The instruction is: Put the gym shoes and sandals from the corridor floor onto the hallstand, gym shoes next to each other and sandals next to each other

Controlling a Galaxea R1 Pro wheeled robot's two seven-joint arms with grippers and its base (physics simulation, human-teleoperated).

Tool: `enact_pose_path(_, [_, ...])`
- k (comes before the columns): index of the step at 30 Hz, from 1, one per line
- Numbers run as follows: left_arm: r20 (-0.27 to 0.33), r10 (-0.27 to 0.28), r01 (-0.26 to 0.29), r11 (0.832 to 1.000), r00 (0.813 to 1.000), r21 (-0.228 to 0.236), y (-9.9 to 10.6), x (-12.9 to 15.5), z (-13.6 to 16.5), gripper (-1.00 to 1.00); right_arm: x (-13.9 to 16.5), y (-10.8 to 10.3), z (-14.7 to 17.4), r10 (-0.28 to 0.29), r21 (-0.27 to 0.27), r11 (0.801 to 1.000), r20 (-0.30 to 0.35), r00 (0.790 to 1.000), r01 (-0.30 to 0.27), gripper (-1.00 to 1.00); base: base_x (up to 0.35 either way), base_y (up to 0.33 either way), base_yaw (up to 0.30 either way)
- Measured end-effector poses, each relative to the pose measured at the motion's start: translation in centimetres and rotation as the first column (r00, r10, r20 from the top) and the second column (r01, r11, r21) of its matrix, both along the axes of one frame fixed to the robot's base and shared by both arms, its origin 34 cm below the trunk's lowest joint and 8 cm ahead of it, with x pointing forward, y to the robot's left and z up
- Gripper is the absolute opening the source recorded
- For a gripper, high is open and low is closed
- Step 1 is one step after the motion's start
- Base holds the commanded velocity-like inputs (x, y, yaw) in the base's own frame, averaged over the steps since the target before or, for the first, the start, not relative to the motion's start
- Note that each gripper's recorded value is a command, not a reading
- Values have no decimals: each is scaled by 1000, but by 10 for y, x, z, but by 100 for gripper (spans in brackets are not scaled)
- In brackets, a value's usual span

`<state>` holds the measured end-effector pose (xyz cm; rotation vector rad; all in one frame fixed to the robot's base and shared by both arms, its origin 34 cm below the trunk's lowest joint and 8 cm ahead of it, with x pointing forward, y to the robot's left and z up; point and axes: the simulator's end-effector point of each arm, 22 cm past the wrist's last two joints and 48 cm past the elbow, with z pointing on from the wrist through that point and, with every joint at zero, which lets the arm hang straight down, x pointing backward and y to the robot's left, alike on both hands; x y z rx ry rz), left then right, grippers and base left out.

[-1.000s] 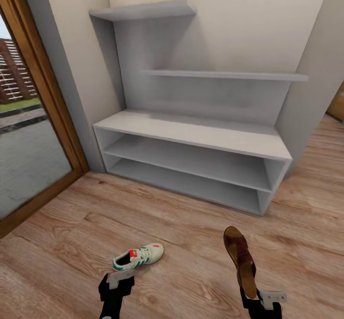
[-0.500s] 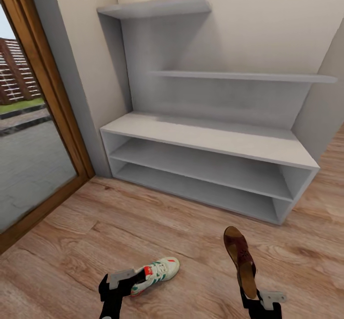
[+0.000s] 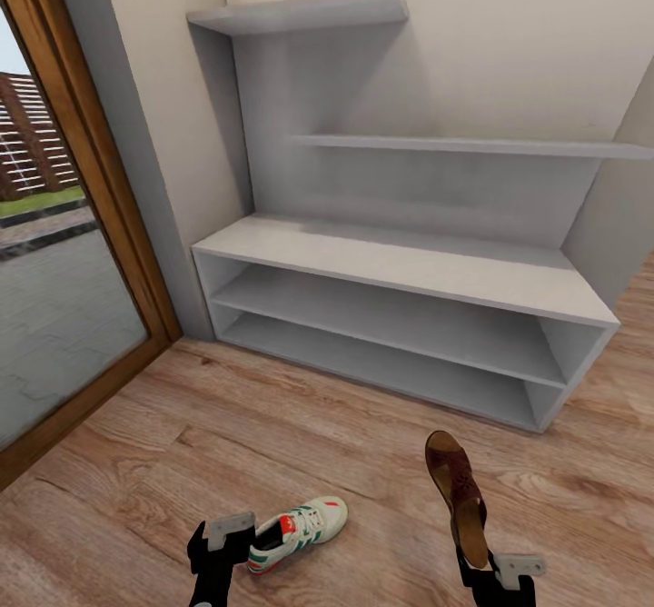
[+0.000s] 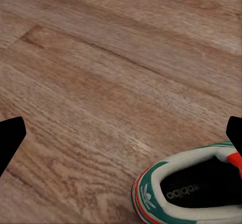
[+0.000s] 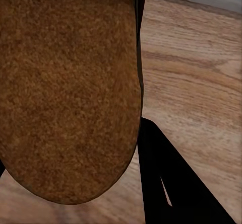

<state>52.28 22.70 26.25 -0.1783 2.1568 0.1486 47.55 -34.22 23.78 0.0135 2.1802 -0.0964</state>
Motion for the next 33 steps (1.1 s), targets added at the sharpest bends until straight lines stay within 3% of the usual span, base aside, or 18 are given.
enact_pose_path(13, [4, 0, 0, 1000, 1000, -1, 0, 2, 1, 100, 0, 0, 0, 0, 0, 1000, 0, 1000, 0, -100, 0, 131, -30])
enact_pose_path(27, [6, 0, 0, 1000, 1000, -1, 0, 2, 2, 100, 0, 0, 0, 0, 0, 1000, -1, 1000, 0, -100, 0, 294, -241])
enact_pose_path(33, [6, 0, 0, 1000, 1000, -2, 0, 2, 2, 100, 0, 0, 0, 0, 0, 1000, 0, 1000, 0, -100, 0, 98, -261])
